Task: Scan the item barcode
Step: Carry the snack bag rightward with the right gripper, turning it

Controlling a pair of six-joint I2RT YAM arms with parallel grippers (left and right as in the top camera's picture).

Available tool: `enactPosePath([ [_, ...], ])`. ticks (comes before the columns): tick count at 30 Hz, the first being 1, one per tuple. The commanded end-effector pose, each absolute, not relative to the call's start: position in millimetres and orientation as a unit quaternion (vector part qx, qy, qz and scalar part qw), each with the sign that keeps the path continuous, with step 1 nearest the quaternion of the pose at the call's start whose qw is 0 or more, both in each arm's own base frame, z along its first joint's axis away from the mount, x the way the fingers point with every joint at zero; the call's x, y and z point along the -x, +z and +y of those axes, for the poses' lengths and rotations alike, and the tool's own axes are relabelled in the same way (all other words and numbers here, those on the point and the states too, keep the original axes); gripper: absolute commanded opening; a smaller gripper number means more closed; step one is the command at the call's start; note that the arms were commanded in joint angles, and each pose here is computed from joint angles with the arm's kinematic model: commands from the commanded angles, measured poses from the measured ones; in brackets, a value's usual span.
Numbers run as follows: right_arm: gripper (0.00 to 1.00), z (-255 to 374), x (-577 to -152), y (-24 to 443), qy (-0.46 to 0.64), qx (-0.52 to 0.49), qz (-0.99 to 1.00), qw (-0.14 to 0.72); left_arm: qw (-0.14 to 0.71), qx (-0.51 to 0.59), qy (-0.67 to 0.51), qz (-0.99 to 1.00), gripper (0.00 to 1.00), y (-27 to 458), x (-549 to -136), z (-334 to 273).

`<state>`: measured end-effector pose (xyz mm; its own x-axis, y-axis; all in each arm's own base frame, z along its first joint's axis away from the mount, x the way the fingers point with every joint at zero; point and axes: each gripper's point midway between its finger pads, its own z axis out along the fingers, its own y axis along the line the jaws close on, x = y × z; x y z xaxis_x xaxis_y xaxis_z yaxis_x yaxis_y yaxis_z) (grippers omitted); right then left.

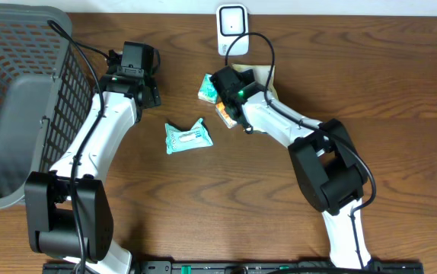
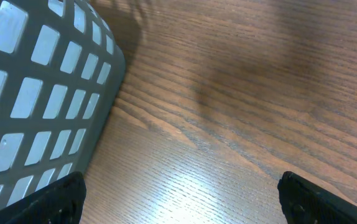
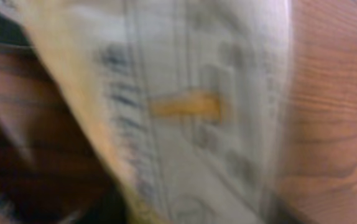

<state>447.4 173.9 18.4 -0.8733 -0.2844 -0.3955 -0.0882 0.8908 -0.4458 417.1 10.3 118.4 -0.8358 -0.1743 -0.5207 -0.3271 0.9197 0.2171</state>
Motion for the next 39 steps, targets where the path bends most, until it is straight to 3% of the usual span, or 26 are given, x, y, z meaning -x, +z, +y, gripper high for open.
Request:
enactPosePath([
  [1, 0.01, 162, -446, 4, -0.198, 0.082, 0.955, 0.206, 0.261, 0.133, 0.157, 0.943, 0.98, 125, -419, 13],
  [5, 0.01, 170, -440, 1, -0.146, 0.083, 0.969, 0.182, 0.261, 0.133, 0.157, 0.943, 0.98, 125, -419, 13],
  [11, 0.01, 162, -449, 70, -0.058, 0.049, 0.975, 0.208, 0.261, 0.133, 0.157, 0.943, 0.98, 125, -419, 13],
  [17, 0.01, 173, -447, 147, 0.176, 0.106, 0.952, 0.226, 0.261, 0.133, 0.157, 0.943, 0.98, 125, -419, 13],
  [21, 0.01, 172, -437, 170, 0.315, 0.13, 0.917, 0.208, 0.261, 0.133, 0.157, 0.943, 0.98, 125, -419, 13],
  [29, 0.01, 156, -426, 152, 0.522, 0.082, 0.839, 0.13, 0.261, 0.133, 0.157, 0.943, 0.98, 125, -419, 13],
  [39, 0.03, 92, -438, 91, 0.533, -0.037, 0.841, 0.088, 0.261, 0.133, 0.157, 0.943, 0.98, 125, -419, 13],
])
